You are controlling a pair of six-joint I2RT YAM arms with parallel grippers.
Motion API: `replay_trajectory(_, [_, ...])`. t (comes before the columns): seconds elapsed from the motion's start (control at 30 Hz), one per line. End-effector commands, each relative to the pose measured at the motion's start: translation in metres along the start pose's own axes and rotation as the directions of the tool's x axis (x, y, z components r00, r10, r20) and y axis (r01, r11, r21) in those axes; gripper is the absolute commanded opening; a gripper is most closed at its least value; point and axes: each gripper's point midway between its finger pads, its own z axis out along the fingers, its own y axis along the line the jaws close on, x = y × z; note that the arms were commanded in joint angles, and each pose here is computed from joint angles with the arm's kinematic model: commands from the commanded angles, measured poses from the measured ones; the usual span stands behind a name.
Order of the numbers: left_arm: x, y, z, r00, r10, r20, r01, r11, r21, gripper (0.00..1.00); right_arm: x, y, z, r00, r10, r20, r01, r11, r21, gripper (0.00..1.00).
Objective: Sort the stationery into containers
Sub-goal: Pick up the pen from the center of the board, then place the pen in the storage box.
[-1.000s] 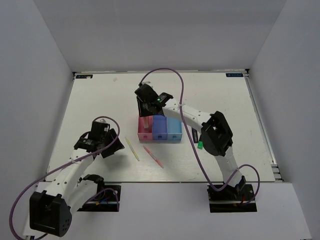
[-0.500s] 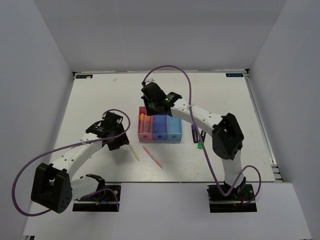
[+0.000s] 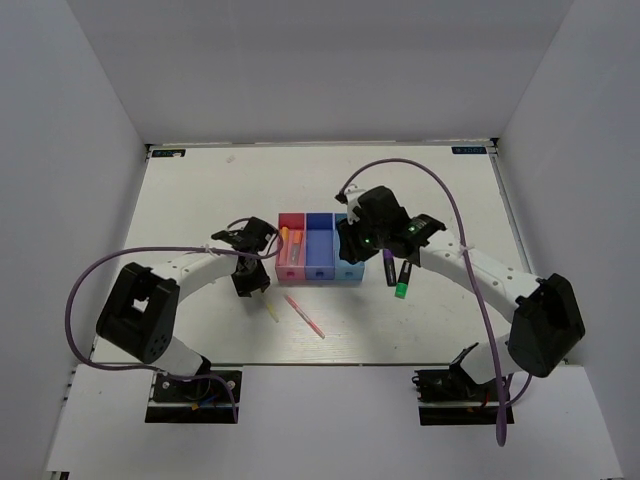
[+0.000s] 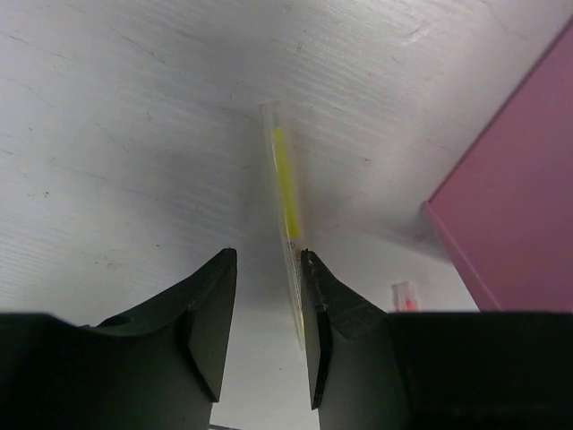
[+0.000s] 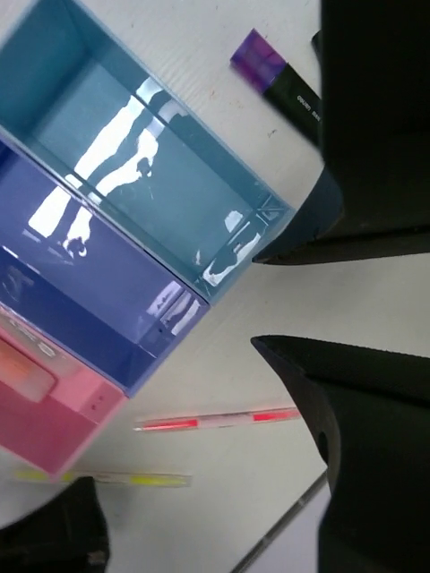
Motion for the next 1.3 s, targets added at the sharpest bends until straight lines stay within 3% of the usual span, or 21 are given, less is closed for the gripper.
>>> replay_trajectory(0.0, [-0.015, -0.008, -0.002, 0.998, -0.041, 0.056, 0.042, 0.999, -0.014, 0.45, -0.008, 0.015, -0.01, 0.996, -0.061, 0.059, 0.066, 0.993, -0.101, 0.42])
replay_trajectory(0.1, [-0.012, -0.008, 0.004, 0.998, -0.048, 0.051, 0.049, 0.998, -0.028, 0.45, 0.002, 0.016, -0.01, 0.997, -0.072, 0.038, 0.076, 0.989, -0.128, 0.47])
replay_trajectory(0.23, [-0.004, -0.004, 0.017, 0.998, -0.054, 0.044, 0.056, 0.997, -0.045, 0.45, 0.012, 0.017, -0.011, 0.996, -0.079, 0.029, 0.082, 0.985, -0.151, 0.47])
replay_trajectory(0.37, [0.004, 0.001, 0.023, 0.998, -0.06, 0.031, 0.062, 0.997, -0.056, 0.31, 0.025, 0.019, -0.012, 0.994, -0.112, 0.019, 0.113, 0.979, -0.171, 0.46])
replay_trajectory(0.5, [0.009, 0.006, 0.023, 0.998, -0.058, 0.029, 0.06, 0.997, -0.058, 0.08, 0.033, 0.016, -0.015, 0.992, -0.128, 0.015, 0.129, 0.978, -0.164, 0.46])
replay_trajectory(0.6, [0.007, 0.004, 0.012, 0.998, -0.035, 0.057, 0.037, 0.998, -0.042, 0.04, 0.037, 0.017, -0.017, 0.987, -0.159, 0.018, 0.159, 0.971, -0.18, 0.46])
replay_trajectory(0.73, [-0.005, -0.005, -0.022, 0.991, 0.013, 0.134, -0.013, 1.0, 0.0, 0.0, 0.048, 0.028, -0.021, 0.977, -0.212, -0.004, 0.204, 0.944, -0.26, 0.69])
replay_trajectory(0.83, [-0.018, -0.023, -0.062, 0.976, 0.035, 0.216, -0.053, 0.995, 0.079, 0.0, 0.057, 0.033, -0.02, 0.972, -0.233, -0.024, 0.215, 0.927, -0.306, 0.7])
replay_trajectory(0.93, [-0.031, -0.045, -0.094, 0.962, 0.051, 0.27, -0.093, 0.984, 0.149, 0.0, 0.06, 0.036, -0.02, 0.972, -0.234, -0.027, 0.213, 0.922, -0.322, 0.61])
replay_trajectory(1.03, [-0.043, -0.068, -0.11, 0.953, 0.073, 0.294, -0.133, 0.973, 0.188, 0.0, 0.056, 0.034, -0.022, 0.972, -0.235, -0.01, 0.221, 0.926, -0.307, 0.23])
replay_trajectory(1.07, [-0.057, -0.084, -0.128, 0.944, 0.059, 0.324, -0.141, 0.962, 0.234, 0.0, 0.053, 0.027, -0.021, 0.972, -0.237, -0.004, 0.228, 0.937, -0.265, 0.0])
replay_trajectory(1.27, [-0.086, -0.157, -0.128, 0.935, 0.096, 0.341, -0.205, 0.931, 0.301, 0.0, 0.048, -0.005, -0.029, 0.975, -0.222, 0.012, 0.222, 0.973, -0.068, 0.0])
